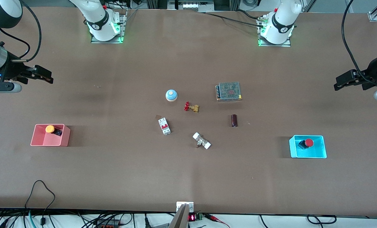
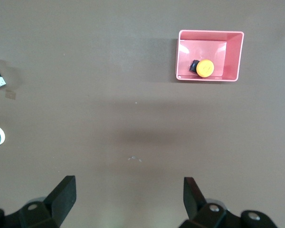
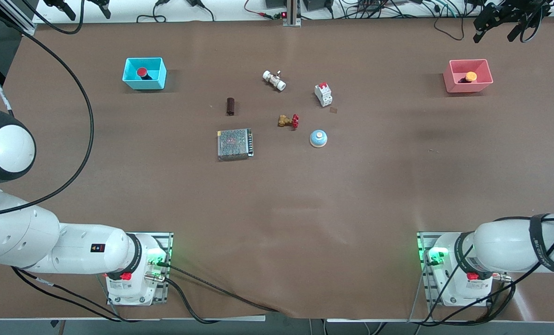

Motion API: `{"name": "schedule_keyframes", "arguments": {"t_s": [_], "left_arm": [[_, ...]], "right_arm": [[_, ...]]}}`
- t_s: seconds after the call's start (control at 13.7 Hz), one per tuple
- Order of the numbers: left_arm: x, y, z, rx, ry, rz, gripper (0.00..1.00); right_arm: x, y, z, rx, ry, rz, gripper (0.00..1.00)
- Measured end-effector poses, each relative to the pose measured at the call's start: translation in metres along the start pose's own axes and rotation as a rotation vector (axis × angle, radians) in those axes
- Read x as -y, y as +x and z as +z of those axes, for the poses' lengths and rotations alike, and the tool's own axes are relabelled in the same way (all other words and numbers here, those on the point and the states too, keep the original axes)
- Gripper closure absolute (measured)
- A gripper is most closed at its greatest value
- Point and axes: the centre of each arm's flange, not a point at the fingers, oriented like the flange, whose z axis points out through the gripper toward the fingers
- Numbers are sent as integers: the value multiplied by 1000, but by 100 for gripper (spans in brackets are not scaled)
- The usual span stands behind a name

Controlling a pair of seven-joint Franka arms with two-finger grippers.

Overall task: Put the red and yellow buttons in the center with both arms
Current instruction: 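Lower the right gripper into the pink box while the left gripper enters the cyan box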

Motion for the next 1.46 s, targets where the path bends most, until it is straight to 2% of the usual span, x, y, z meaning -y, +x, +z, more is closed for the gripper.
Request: {"name": "schedule_keyframes", "arguments": {"t_s": [0.22,0.44,0.59,0.73,0.88,1.02,1.24,1.46], "left_arm": [[-7,7,19,35,2,11,0],[-14,34,76,88,7,20,0],[-17,52,116,104,10,23,0],[-14,69,170,98,13,17,0],[0,83,218,84,13,-5,0],[19,94,243,42,13,-32,0],[47,111,270,-64,16,-55,0],[50,116,312,-68,18,-56,0]], "right_arm": [[-1,1,8,29,1,-4,0],[-6,12,30,60,4,3,0],[-12,25,47,51,5,12,0],[-22,41,70,29,3,17,0],[-34,57,102,-9,-29,17,0],[-54,71,133,-43,-57,20,0],[-91,86,161,-112,-69,16,0],[-122,95,190,-161,-83,52,0]]}}
